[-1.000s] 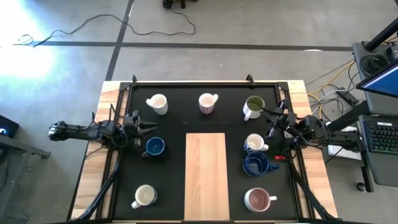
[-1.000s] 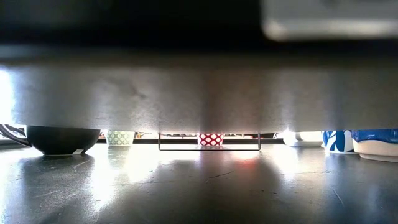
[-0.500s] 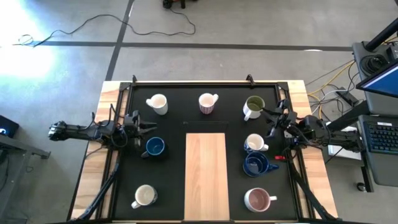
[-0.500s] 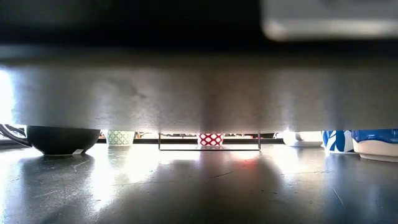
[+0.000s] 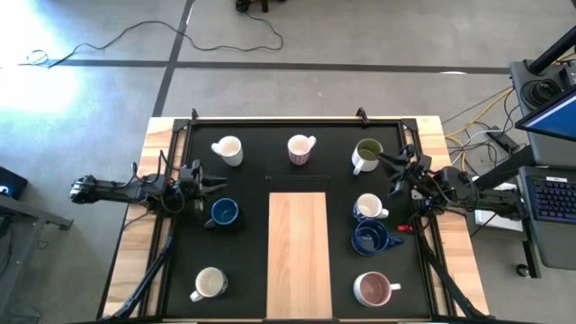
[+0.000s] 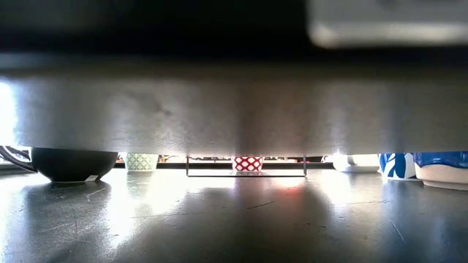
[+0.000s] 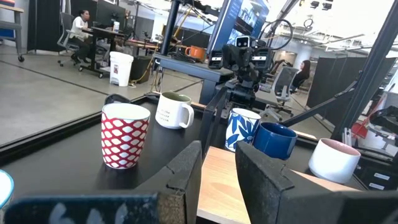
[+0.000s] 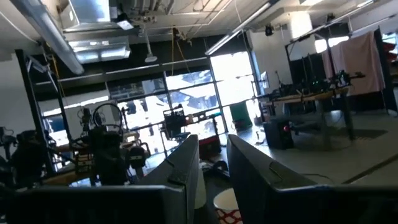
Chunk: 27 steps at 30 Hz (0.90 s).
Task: Place coffee mugs
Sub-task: Put the light green mug on the shelf
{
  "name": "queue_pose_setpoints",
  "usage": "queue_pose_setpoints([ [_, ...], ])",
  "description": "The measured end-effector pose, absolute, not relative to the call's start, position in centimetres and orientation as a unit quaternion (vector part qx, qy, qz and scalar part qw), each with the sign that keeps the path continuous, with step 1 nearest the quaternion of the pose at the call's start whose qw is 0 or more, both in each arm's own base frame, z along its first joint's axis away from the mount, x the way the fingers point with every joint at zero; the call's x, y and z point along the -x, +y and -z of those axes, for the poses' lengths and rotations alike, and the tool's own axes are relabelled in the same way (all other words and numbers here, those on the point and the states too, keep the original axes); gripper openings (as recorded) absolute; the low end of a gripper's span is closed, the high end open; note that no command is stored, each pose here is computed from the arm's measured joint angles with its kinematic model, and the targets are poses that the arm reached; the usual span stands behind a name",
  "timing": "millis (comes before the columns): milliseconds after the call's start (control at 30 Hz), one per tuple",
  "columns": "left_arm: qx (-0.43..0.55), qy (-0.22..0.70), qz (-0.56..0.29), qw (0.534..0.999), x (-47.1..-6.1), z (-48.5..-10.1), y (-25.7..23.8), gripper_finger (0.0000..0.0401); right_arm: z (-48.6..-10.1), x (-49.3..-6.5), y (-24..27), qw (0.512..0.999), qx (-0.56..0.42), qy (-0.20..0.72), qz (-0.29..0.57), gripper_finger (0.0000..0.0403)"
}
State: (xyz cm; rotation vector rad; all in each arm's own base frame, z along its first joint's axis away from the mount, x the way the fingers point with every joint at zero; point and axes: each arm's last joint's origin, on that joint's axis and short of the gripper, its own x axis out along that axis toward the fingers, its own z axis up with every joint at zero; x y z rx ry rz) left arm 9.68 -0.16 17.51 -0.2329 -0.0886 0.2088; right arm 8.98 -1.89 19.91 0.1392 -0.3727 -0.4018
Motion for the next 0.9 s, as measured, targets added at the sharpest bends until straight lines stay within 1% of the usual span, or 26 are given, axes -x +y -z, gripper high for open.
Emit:
queue_pose_setpoints([
  [233,0.116,-0.044,-0.104,0.987,-9.7,-17.5,-0.2,0.0082,-20.3,-8.8,-1.9,0.955,-0.075,-0.204,0.203,0.0075],
  [300,0.116,-0.044,-0.104,0.987,-9.7,-17.5,-0.2,0.0082,-20.1,-8.8,-2.1,0.948,-0.081,-0.2,0.236,0.0075],
  [400,0.116,-0.044,-0.104,0.987,-9.7,-17.5,-0.2,0.0082,-19.8,-8.9,-2.5,0.927,-0.104,-0.19,0.307,0.0075],
  [467,0.116,-0.044,-0.104,0.987,-9.7,-17.5,-0.2,0.0082,-19.6,-9.0,-2.7,0.917,-0.127,-0.188,0.329,0.0075],
  [633,0.116,-0.044,-0.104,0.987,-9.7,-17.5,-0.2,0.0082,-19.2,-9.6,-2.7,0.914,-0.171,-0.176,0.324,0.0075],
  [767,0.116,-0.044,-0.104,0.987,-9.7,-17.5,-0.2,0.0082,-19.0,-10.0,-2.8,0.916,-0.169,-0.154,0.328,0.0075],
  [900,0.116,-0.044,-0.104,0.987,-9.7,-17.5,-0.2,0.0082,-20.5,-10.4,-2.8,0.914,-0.184,-0.157,0.327,0.0075],
])
